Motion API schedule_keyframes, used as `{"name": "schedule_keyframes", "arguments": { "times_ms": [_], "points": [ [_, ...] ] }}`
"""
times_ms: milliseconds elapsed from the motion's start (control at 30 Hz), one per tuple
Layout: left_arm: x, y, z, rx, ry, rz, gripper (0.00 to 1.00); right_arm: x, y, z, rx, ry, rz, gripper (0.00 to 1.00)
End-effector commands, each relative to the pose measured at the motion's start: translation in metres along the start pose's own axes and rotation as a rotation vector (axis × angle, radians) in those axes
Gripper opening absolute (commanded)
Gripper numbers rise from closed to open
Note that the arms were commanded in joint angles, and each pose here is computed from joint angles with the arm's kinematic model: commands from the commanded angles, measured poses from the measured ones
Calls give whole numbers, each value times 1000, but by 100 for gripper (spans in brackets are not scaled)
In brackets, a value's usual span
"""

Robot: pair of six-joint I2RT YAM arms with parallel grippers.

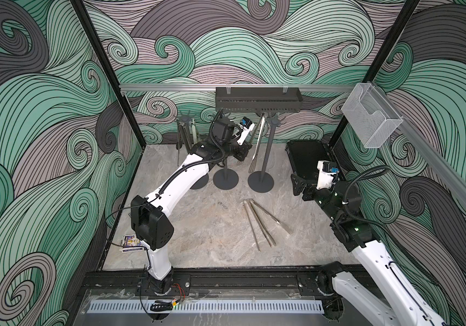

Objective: Hang food tongs on kitchen utensil racks
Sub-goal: Hang the food tongs on the rack.

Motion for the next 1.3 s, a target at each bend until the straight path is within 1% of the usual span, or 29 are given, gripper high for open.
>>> {"name": "schedule_keyframes", "arguments": {
  "times_ms": [0, 200, 400, 900, 1267],
  "points": [
    [-15, 3, -2, 14, -50, 0, 0, -1, 0, 0, -13, -17, 0, 99],
    [-13, 0, -2, 47, -49, -4, 0, -1, 0, 1, -16, -15, 2, 99],
    [-7, -2, 0, 55, -28, 0, 0, 0, 0, 1, -17, -13, 2, 99],
    [2, -5, -6, 61, -24, 18, 0, 1, 1, 3, -26, -9, 5, 99],
    [14, -3, 4, 49, 5, 11, 0, 0, 0, 2, -21, -12, 3, 99]
  ]
}}
Point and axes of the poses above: each gripper's point midway between its finger pads, its own z axis out along the fingers, its own y axis along the line the jaws close on, x = y × z, the point moved 8 cm from there along -z, back along the fingers, and after that the axes turned 6 degrees about z, right-handed, at the moved point
